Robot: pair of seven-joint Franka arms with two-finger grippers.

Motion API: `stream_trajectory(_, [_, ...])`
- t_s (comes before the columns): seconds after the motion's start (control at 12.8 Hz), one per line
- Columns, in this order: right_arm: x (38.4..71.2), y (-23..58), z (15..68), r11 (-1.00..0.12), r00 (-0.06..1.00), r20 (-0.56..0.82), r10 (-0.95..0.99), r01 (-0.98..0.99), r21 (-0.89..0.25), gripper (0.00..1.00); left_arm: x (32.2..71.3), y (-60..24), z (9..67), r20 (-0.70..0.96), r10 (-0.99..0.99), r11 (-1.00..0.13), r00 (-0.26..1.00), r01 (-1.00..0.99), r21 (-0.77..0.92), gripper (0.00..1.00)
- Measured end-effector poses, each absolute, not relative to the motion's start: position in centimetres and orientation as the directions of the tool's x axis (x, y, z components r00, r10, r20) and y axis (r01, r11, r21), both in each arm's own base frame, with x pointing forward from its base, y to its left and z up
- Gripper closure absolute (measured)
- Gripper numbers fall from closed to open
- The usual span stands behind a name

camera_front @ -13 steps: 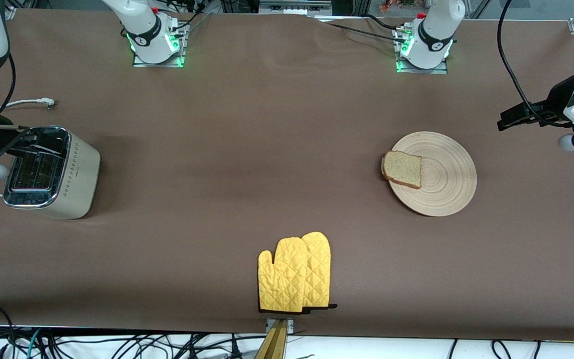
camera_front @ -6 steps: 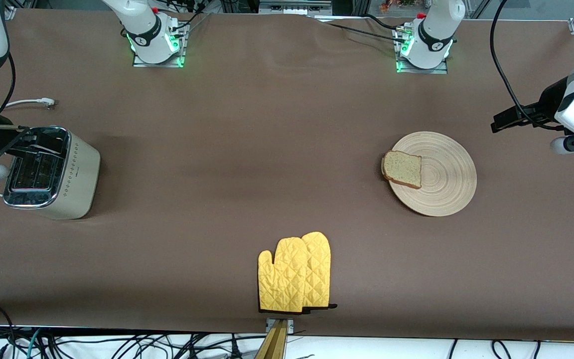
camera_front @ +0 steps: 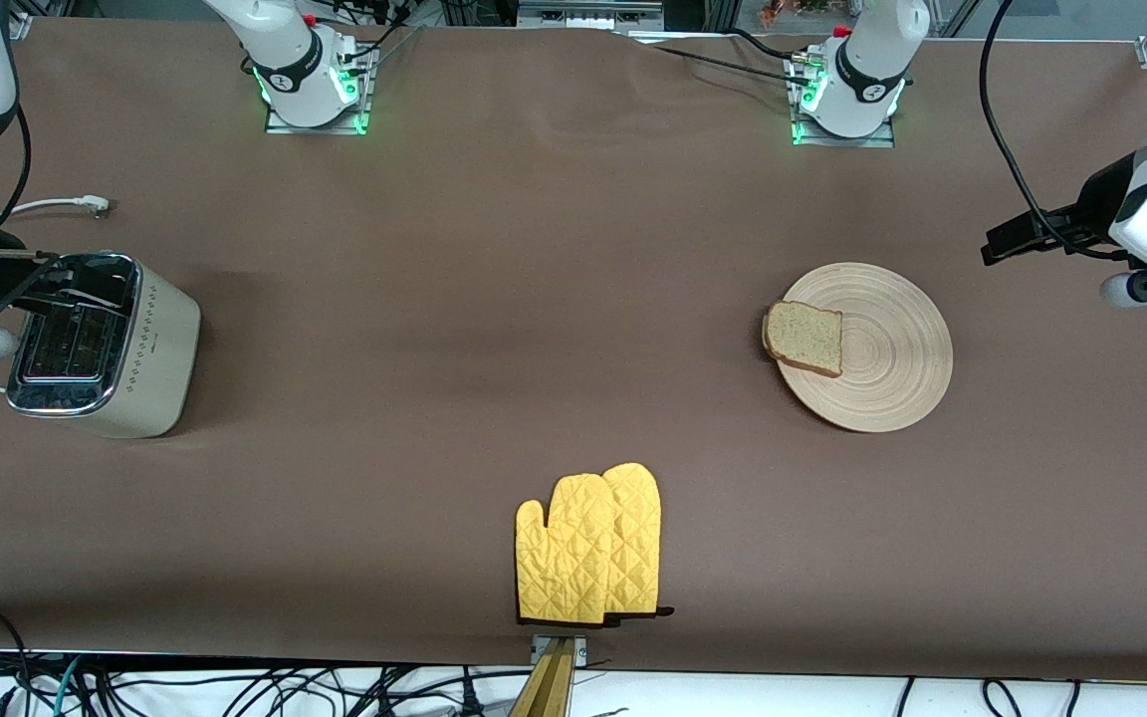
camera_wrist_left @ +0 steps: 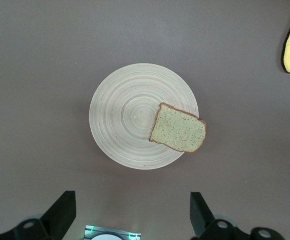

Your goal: Move plate and put bread in toaster

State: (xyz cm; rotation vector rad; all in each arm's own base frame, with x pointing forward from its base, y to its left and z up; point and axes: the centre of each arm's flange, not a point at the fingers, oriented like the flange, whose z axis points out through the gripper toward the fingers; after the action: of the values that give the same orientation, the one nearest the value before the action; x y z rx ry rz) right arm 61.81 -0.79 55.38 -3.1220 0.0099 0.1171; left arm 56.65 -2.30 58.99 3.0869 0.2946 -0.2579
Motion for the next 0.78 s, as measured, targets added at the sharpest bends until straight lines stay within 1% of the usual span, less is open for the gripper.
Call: stream_trajectory(0.78, [61.81,-0.80,55.38,-1.000,0.997,-0.075,-0.006,-0.007,-0.017,0.00,56.83,-2.36,58.59,-0.174,0.184,-0.982,0.967,0.190,0.013,0.00])
